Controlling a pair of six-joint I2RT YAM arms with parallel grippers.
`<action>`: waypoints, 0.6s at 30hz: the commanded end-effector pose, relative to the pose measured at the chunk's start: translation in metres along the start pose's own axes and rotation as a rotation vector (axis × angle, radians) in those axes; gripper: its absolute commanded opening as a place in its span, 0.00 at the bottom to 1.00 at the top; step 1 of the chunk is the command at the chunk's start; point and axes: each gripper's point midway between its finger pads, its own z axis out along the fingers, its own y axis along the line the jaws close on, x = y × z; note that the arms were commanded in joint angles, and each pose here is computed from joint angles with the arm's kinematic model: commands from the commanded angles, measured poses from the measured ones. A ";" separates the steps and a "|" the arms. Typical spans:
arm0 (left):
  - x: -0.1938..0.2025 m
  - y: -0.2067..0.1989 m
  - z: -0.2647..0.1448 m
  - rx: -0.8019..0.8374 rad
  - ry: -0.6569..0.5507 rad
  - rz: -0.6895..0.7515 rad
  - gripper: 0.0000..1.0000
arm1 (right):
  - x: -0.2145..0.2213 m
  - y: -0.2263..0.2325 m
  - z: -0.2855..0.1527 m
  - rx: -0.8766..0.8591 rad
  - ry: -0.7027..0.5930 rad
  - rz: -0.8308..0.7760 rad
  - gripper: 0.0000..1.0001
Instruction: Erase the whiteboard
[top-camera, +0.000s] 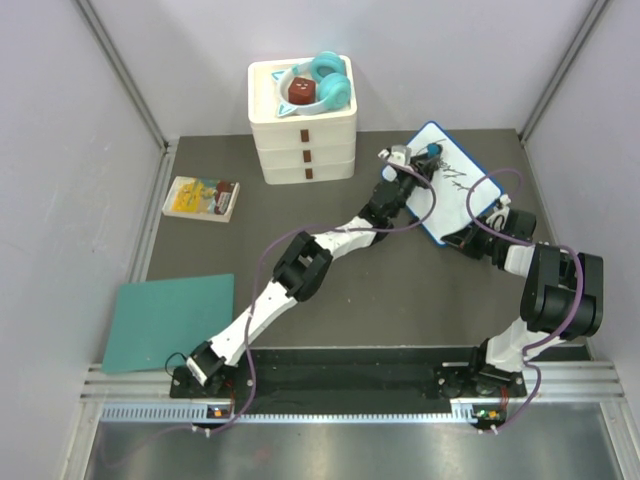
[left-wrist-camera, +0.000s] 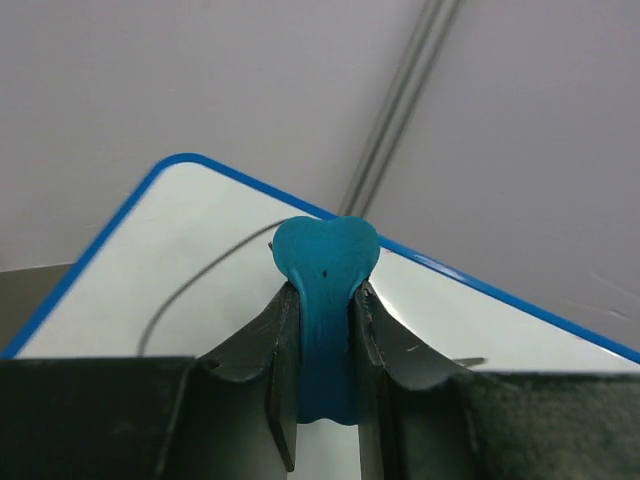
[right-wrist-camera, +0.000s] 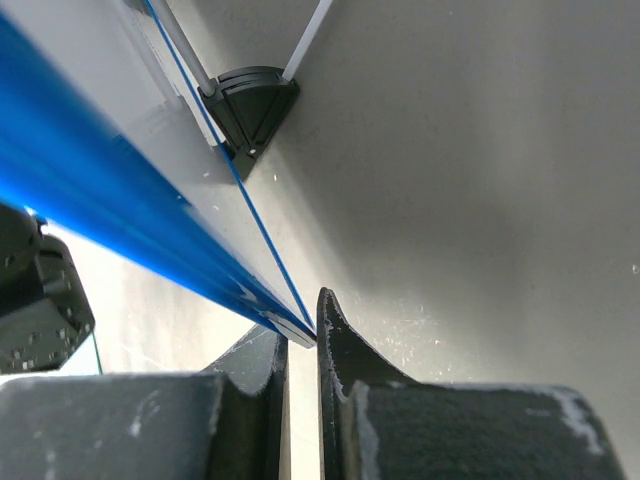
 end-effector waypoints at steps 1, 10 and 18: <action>-0.024 -0.101 -0.006 0.246 -0.074 -0.090 0.00 | 0.061 -0.022 -0.004 0.089 0.204 0.069 0.00; 0.011 -0.144 -0.024 0.348 0.047 0.058 0.00 | 0.061 -0.022 -0.004 0.089 0.204 0.069 0.00; 0.007 -0.114 -0.014 0.213 0.022 0.195 0.03 | 0.060 -0.021 -0.004 0.087 0.198 0.069 0.00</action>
